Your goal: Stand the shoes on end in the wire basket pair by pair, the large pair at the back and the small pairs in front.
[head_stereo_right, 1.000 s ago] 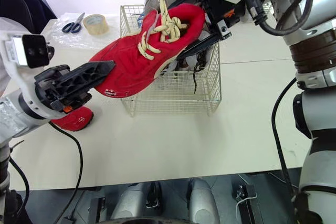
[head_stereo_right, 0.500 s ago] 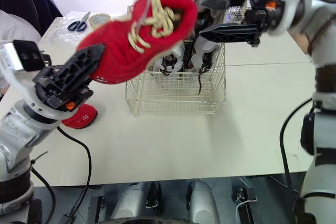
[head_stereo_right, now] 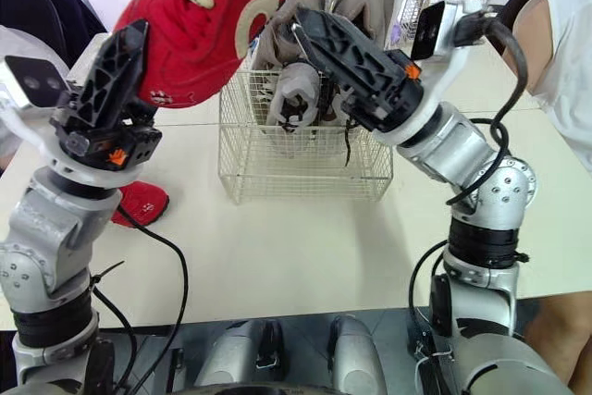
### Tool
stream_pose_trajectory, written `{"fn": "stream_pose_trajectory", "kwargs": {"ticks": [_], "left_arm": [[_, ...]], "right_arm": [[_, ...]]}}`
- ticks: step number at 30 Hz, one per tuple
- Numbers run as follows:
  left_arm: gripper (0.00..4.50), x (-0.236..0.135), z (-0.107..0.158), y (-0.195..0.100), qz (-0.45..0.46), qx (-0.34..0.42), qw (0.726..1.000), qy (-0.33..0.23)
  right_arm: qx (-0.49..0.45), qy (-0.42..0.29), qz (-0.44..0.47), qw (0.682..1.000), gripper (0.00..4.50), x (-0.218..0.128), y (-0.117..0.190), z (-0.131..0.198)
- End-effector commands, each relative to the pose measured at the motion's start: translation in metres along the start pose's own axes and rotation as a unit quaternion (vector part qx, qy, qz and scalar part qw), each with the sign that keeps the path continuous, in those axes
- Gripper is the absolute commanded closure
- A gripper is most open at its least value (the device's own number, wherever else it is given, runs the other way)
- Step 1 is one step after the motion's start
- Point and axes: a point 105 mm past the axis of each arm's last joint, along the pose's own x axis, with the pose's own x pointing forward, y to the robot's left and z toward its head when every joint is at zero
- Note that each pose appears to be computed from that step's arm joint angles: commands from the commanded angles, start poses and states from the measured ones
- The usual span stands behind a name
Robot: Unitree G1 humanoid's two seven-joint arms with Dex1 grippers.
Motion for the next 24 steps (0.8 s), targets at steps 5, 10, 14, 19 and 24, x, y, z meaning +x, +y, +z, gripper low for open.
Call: {"fn": "stream_pose_trajectory", "kwargs": {"ticks": [5, 10, 14, 19, 24], "left_arm": [[2.71, 0.004, -0.006, 0.0, -0.011, 0.018, 1.0, 0.009], [2.71, 0.002, -0.015, 0.006, 0.0, 0.023, 0.999, 0.028], [2.71, 0.002, -0.018, 0.009, 0.003, 0.023, 0.999, 0.034], [2.71, 0.0, -0.018, 0.011, 0.005, 0.022, 0.999, 0.033], [2.12, -0.006, -0.021, 0.012, 0.005, 0.031, 0.998, 0.049]], "right_arm": [[-0.031, -0.026, 0.031, 0.999, 0.03, 0.015, 0.022, 0.013], [-0.053, -0.025, 0.035, 0.998, 0.03, 0.017, 0.024, 0.015], [-0.063, -0.021, 0.033, 0.997, 0.03, 0.02, 0.021, 0.014], [-0.067, -0.025, 0.032, 0.997, 0.81, 0.022, 0.021, 0.013], [-0.07, -0.018, 0.045, 0.996, 3.06, 0.025, 0.027, 0.014]]}}
